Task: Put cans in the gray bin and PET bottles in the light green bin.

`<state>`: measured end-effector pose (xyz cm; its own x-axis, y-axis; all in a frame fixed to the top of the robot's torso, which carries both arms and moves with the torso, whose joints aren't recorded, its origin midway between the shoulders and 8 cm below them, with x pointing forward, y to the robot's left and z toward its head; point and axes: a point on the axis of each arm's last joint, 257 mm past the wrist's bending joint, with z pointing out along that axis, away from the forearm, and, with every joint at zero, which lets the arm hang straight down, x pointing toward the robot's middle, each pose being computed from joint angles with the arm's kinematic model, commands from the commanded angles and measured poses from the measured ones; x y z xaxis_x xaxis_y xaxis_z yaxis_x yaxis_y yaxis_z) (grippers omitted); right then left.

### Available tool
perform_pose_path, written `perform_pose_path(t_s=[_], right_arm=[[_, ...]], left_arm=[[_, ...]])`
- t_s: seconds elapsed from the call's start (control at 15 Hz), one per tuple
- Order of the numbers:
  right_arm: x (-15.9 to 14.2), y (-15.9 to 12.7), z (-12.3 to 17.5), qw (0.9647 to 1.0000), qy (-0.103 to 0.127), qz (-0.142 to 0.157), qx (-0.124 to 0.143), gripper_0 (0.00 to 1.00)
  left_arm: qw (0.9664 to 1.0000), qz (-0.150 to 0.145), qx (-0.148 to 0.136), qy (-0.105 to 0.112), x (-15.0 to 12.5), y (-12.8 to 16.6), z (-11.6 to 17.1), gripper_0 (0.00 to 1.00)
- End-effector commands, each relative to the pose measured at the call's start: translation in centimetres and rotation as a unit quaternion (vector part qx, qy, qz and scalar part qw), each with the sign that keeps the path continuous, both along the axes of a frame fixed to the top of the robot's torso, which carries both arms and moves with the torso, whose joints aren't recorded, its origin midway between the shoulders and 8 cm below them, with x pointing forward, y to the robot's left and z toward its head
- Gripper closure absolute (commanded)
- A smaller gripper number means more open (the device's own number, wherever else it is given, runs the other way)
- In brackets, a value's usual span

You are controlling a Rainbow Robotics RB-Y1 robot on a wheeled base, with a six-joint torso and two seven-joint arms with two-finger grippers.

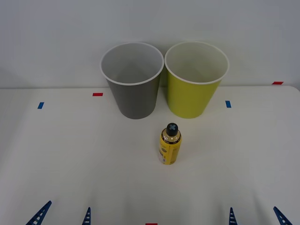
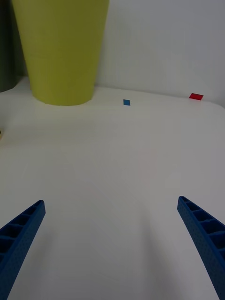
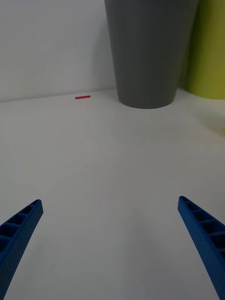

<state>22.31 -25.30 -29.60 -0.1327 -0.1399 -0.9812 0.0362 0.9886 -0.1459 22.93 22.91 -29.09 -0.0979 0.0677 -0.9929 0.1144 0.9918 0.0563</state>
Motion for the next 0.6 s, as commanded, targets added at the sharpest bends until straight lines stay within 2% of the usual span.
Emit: perform_pose_path(t_s=[0.07,0.4,0.53,0.6], right_arm=[[-0.1,1.2,0.0,0.9999,-0.006,0.009,0.011,0.00],[0.2,3.2,1.8,0.9976,-0.040,0.053,0.018,0.00],[1.0,4.8,2.5,0.9948,-0.055,0.082,0.024,0.00],[1.8,5.9,3.0,0.9922,-0.067,0.101,0.029,0.00]], left_arm=[[1.0000,0.000,0.000,0.000,0.0,0.0,0.0,0.00],[1.0000,0.000,0.000,0.000,0.0,0.0,0.0,0.00],[1.0000,0.000,0.000,0.000,0.0,0.0,0.0,0.00],[1.0000,0.000,0.000,0.000,0.0,0.0,0.0,0.00]])
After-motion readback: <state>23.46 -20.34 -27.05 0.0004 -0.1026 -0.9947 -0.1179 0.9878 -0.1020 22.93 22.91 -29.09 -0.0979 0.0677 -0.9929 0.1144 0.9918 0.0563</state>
